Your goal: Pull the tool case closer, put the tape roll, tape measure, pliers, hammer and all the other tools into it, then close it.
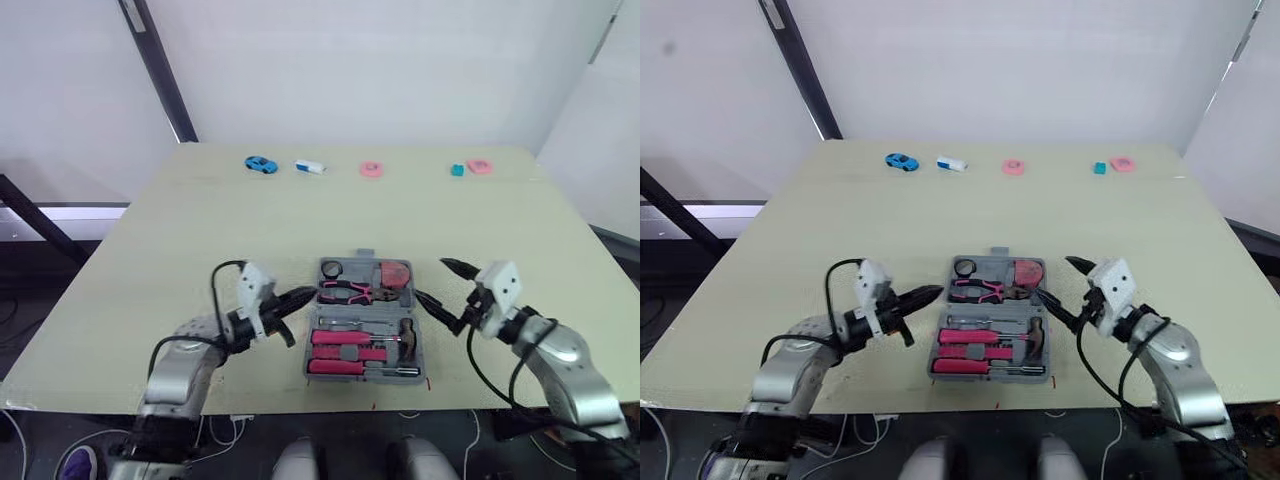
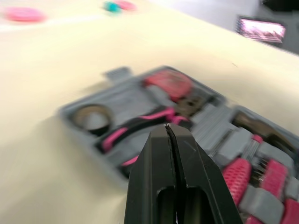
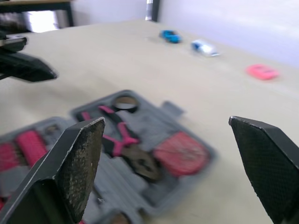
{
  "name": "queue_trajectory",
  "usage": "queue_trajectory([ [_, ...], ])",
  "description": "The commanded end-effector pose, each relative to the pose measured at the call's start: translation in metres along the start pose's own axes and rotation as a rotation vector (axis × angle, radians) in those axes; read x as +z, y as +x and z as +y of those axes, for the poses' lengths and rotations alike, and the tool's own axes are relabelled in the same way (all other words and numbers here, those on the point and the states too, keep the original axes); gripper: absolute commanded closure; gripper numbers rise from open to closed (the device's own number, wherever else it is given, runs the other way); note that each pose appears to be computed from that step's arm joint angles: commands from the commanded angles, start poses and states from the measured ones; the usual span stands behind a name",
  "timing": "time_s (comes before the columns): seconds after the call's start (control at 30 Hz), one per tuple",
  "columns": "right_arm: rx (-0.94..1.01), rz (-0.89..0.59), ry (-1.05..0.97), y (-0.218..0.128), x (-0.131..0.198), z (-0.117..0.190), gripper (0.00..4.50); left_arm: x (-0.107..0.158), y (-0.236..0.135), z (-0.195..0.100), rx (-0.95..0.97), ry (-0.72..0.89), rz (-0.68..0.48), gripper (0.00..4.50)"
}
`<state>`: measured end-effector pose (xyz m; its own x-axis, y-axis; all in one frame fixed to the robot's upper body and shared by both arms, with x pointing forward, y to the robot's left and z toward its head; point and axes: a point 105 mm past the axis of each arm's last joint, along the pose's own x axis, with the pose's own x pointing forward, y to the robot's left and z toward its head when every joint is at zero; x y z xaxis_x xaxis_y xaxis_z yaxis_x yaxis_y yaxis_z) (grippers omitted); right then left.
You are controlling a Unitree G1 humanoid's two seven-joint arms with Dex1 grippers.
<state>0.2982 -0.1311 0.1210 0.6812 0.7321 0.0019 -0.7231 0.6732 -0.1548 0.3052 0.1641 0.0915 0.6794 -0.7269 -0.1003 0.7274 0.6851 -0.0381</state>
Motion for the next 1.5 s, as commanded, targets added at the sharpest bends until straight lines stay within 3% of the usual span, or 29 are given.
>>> queue_trajectory([
  [0.03,0.020,0.014,-0.020,-0.014,-0.002,-0.011,0.00,0.008,-0.016,0.002,0.022,-0.002,-0.053,3.95],
  [0.13,0.036,0.098,-0.012,-0.051,-0.020,-0.020,0.00,-0.008,-0.045,0.007,0.066,-0.049,-0.029,2.94],
  [0.33,-0.021,0.230,0.043,-0.123,-0.038,-0.025,0.00,-0.036,-0.096,0.020,0.166,-0.086,0.059,0.05],
  [0.57,-0.053,0.286,0.072,-0.146,-0.040,-0.021,0.00,-0.034,-0.104,0.020,0.165,-0.094,0.075,0.05],
  [0.77,0.018,0.260,0.017,-0.095,-0.022,-0.019,0.00,-0.016,-0.075,0.019,0.035,-0.038,0.102,0.05],
  [0.87,0.105,0.336,0.031,-0.062,-0.024,-0.031,1.10,-0.009,-0.051,0.020,-0.098,0.001,0.159,0.83],
  [0.9,0.136,0.367,0.028,-0.056,-0.026,-0.032,1.54,-0.008,-0.047,0.020,-0.133,0.015,0.177,1.49],
  [0.97,0.206,0.455,0.003,-0.043,-0.035,-0.038,2.35,-0.012,-0.036,0.024,-0.190,0.041,0.228,2.15],
  [1.03,0.239,0.504,-0.031,-0.034,-0.039,-0.044,3.33,-0.015,-0.030,0.029,-0.219,0.050,0.265,3.11],
  [1.1,0.305,0.556,-0.063,-0.024,-0.044,-0.044,4.46,-0.019,-0.022,0.033,-0.259,0.078,0.316,4.32],
  [1.5,0.489,0.727,-0.207,0.022,-0.068,-0.033,4.49,-0.041,0.024,0.039,-0.357,0.209,0.474,4.44],
])
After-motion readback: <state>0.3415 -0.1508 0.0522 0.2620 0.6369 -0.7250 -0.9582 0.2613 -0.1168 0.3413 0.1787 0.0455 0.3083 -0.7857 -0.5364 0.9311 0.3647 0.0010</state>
